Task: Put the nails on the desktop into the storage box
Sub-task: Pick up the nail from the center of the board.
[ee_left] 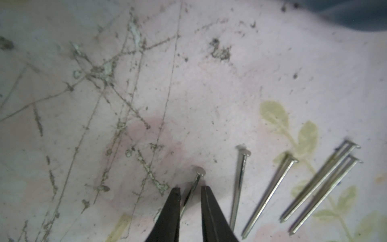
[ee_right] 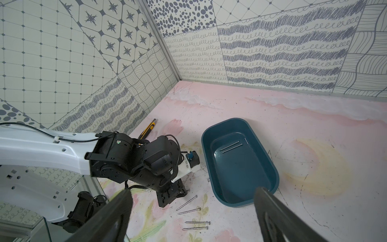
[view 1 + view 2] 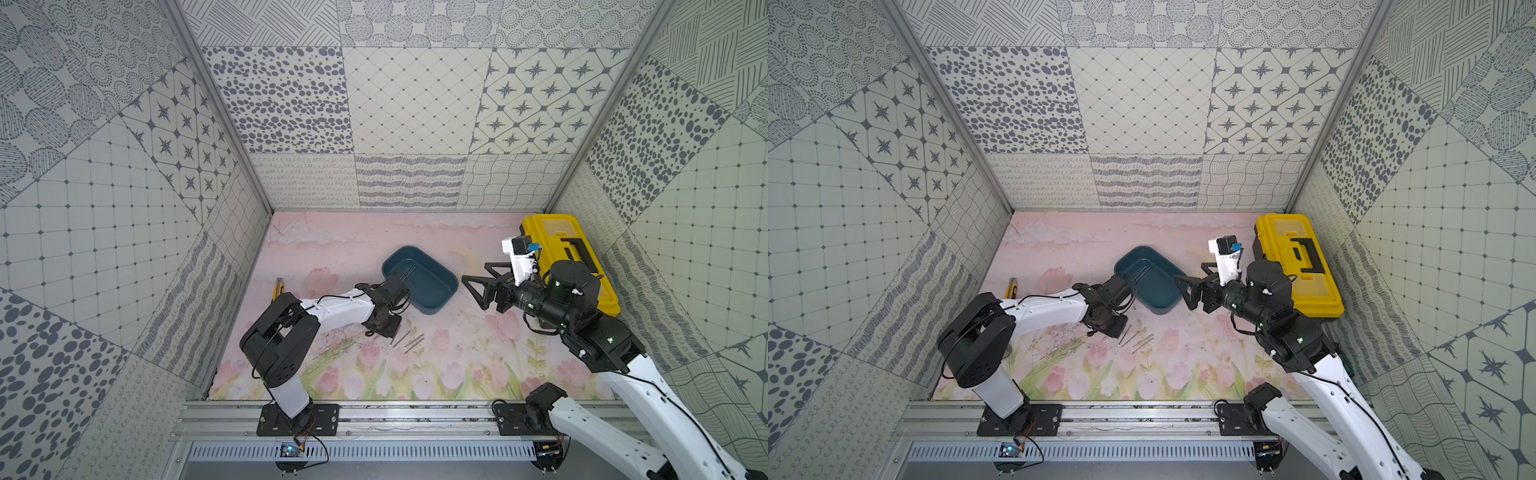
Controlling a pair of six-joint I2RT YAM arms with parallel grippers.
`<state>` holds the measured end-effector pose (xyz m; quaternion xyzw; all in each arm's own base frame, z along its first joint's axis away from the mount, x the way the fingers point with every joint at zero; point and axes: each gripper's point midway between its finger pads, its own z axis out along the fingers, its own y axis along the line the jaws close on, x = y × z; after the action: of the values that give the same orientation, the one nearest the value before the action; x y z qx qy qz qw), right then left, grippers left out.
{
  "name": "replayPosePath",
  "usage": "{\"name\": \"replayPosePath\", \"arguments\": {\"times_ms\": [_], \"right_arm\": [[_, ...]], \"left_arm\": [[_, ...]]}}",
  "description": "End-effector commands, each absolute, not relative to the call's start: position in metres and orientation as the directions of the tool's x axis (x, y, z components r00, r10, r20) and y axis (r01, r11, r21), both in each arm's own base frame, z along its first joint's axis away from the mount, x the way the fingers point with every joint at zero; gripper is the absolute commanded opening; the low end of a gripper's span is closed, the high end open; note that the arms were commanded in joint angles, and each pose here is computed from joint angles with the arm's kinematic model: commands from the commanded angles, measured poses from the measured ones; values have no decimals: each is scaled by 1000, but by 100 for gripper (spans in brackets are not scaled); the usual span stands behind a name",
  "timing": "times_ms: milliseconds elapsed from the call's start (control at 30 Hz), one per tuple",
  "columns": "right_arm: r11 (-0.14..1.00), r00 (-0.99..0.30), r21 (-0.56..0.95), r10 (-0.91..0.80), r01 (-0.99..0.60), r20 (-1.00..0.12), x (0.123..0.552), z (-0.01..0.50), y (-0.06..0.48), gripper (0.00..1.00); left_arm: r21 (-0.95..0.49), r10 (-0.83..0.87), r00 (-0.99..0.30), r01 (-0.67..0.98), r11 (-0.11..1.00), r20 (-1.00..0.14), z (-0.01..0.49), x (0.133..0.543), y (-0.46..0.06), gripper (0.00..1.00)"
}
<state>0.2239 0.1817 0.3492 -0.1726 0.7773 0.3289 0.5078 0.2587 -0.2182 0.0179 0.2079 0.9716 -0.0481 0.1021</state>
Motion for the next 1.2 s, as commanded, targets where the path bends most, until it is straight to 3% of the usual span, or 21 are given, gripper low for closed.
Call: {"name": "replayPosePath", "arguments": {"times_ms": [0,333,1167], "right_arm": [[712,-367,324,100,-623,-925,223,373,181,96],[722,-342,307,104,-620,-934,220,377,176,96],[711,-363,323,102,-625,-926,224,364,182,96]], "left_arm": [[-73,411,-903,422,904,-127,3,245,-214,20],[-67,395,-911,404,912,-121,2,241,-216,0],[6,379,-909,384,923,-175,44,243,-206,0]]}}
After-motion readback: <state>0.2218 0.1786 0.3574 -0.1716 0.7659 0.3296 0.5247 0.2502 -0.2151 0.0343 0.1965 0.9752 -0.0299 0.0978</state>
